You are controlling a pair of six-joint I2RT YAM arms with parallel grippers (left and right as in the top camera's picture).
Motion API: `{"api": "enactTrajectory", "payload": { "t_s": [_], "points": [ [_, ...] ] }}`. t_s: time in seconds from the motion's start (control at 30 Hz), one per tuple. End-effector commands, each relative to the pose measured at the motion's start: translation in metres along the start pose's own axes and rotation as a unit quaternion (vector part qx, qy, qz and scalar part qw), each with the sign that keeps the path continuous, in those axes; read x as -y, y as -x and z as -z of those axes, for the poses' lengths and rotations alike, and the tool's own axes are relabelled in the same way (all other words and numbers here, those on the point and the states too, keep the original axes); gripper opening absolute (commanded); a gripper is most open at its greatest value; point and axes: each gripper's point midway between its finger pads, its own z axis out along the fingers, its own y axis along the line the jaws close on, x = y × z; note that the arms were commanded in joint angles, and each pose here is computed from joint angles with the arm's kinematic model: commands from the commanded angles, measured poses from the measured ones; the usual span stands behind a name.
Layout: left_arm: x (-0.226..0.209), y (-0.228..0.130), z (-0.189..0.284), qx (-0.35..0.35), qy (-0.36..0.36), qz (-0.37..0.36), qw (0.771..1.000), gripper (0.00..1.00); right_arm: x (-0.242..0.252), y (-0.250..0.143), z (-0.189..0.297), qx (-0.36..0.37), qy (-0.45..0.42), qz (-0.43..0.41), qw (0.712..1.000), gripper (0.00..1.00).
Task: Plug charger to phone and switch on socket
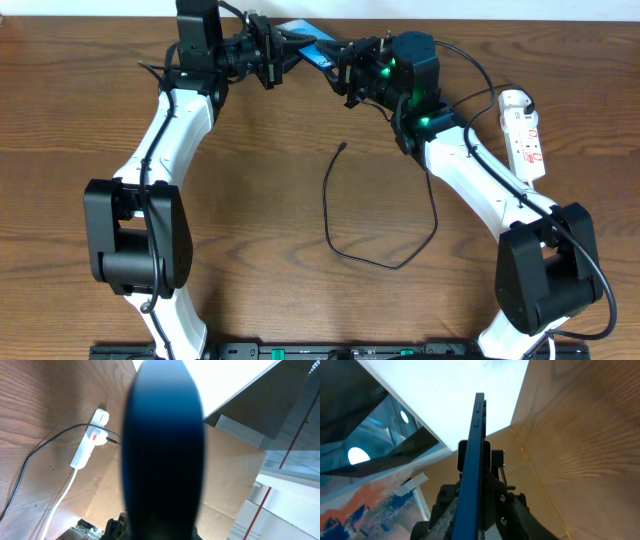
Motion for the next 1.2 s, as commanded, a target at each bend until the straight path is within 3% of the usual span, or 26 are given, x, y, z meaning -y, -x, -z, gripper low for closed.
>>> {"api": "enactTrajectory", "payload": {
  "t_s": [0.0, 0.47, 0.7, 0.9, 1.17],
  "points": [
    [0.018, -0.01, 0.005, -0.006, -0.012, -0.04, 0.999, 0.08, -0.008, -0.003, 0.002, -0.005, 0.008, 0.018, 1.0, 0.25],
    [0.018, -0.01, 0.006, -0.005, -0.013, -0.11, 0.994, 0.07, -0.002, 0.01, 0.005, 0.009, -0.008, 0.057, 0.998, 0.43],
    [0.018, -0.006, 0.01, 0.0, -0.013, -0.185, 0.983, 0.07, 0.0, 0.026, 0.012, 0.021, -0.018, 0.142, 0.989, 0.45],
    [0.007, 0.005, 0.021, 0.011, 0.003, -0.19, 0.982, 0.07, 0.025, 0.044, 0.02, 0.034, -0.073, 0.169, 0.982, 0.47],
    [-0.006, 0.013, 0.033, 0.014, 0.021, -0.205, 0.978, 0.07, 0.051, 0.053, 0.028, 0.023, -0.13, 0.268, 0.954, 0.51]
  ]
}}
